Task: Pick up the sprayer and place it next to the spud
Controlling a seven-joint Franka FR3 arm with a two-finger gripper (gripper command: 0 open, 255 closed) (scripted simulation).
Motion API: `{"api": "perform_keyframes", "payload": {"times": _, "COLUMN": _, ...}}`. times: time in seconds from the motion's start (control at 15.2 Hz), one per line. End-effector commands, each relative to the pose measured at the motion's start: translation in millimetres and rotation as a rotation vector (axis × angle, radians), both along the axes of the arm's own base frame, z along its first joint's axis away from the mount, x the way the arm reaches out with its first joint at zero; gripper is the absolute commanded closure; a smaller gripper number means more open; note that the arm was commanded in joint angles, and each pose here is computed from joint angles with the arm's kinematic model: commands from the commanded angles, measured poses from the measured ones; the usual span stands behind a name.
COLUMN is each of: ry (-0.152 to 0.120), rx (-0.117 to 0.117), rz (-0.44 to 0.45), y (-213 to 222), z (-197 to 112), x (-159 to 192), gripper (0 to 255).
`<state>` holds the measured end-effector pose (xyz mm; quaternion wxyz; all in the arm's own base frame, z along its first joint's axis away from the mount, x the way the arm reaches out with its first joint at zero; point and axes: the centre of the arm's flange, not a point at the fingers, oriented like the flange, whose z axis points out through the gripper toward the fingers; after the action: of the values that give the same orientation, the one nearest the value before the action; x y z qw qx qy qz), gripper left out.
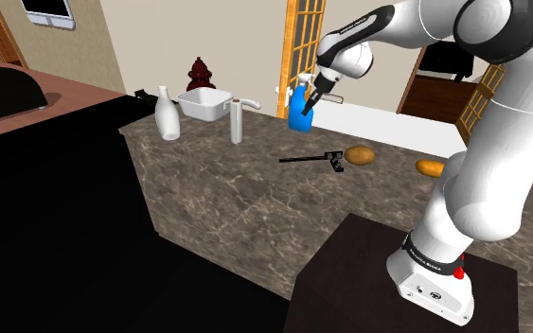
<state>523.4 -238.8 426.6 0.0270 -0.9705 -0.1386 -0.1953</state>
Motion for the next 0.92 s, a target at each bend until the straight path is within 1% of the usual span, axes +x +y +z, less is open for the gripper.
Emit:
{"api": "perform_keyframes", "payload": {"times": 0.0, "ry": 0.000, "rx": 0.000, "rz": 0.000, "y": 0.4, "z": 10.3, "x": -0.7, "gripper": 255}}
{"api": "perform_keyframes", "payload": {"times": 0.86, "ry": 0.000, "rx": 0.000, "rz": 0.000, "y": 0.4, "z": 79.0, "x": -0.7, "gripper": 255}}
